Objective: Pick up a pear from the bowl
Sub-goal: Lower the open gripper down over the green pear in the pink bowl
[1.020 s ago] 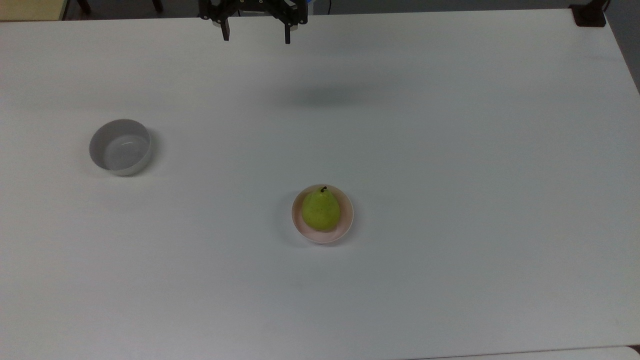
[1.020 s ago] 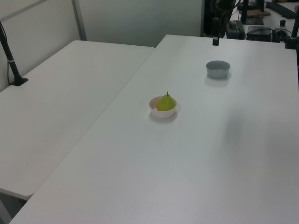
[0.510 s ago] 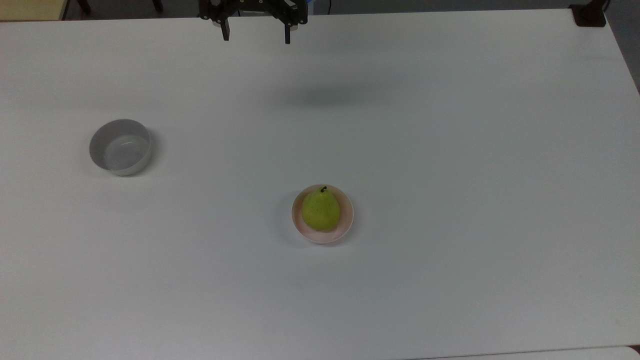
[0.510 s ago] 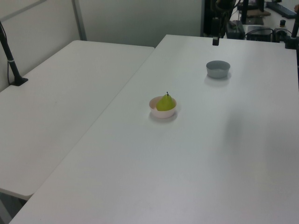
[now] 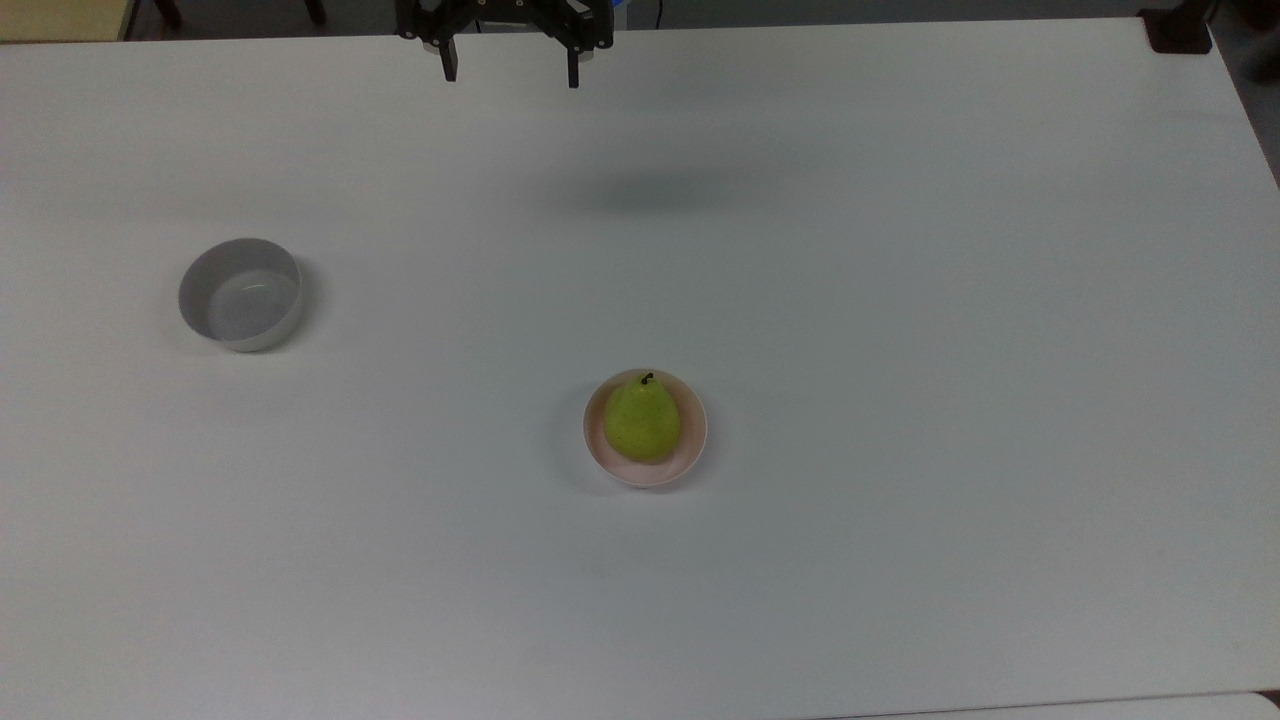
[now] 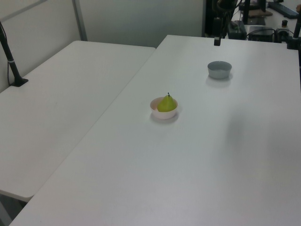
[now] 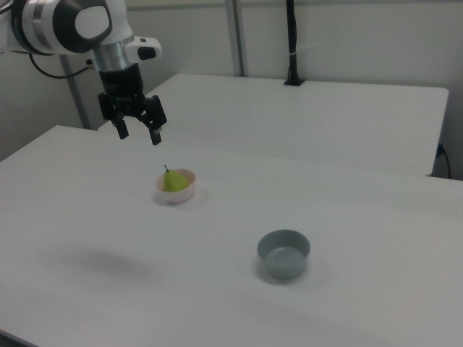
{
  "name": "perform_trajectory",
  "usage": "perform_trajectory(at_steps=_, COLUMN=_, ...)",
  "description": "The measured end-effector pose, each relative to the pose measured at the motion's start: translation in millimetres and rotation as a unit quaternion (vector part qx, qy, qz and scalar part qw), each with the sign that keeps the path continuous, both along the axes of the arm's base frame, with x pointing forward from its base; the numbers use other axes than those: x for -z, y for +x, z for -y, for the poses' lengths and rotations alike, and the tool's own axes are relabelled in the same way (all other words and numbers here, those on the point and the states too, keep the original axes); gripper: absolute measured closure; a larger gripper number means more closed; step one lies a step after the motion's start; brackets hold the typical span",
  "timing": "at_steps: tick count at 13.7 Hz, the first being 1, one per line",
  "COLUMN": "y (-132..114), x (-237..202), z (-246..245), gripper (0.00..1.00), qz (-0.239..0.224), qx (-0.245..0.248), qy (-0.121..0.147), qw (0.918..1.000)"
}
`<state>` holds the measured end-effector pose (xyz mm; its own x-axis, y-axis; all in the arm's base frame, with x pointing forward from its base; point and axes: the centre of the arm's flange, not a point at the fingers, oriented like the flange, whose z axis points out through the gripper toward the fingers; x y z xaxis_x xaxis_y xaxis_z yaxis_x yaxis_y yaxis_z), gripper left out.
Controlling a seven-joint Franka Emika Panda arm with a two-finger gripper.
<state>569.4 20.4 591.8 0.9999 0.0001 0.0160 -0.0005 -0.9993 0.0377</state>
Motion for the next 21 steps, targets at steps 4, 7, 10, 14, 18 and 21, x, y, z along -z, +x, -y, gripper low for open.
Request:
perform_trajectory(at_steps=4, y=0.2, x=0.4, z=0.0, gripper=0.0, qz=0.0, qx=0.0, qy=0.0, qw=1.0)
perform_trajectory(at_steps=7, y=5.4, x=6.0, z=-2.0, gripper=0.0, qz=0.003, qx=-0.002, qy=0.0, qw=1.0)
perform_trajectory(at_steps=10, y=23.5, x=22.0, z=-10.4, gripper=0.0, qz=0.025, qx=-0.009, qy=0.001, qw=0.9997)
perform_trajectory(at_steps=14, y=61.7, x=65.0, z=-31.4, gripper=0.0, qz=0.066, qx=-0.027, qy=0.004, qw=0.9975)
perform_trajectory(at_steps=18, y=87.3, x=115.4, z=-62.7, gripper=0.0, qz=0.076, qx=-0.05, qy=0.006, qw=0.9958)
perform_trajectory(at_steps=21, y=102.5, x=152.7, z=-80.2, gripper=0.0, qz=0.085, qx=-0.062, qy=0.007, qw=0.9944)
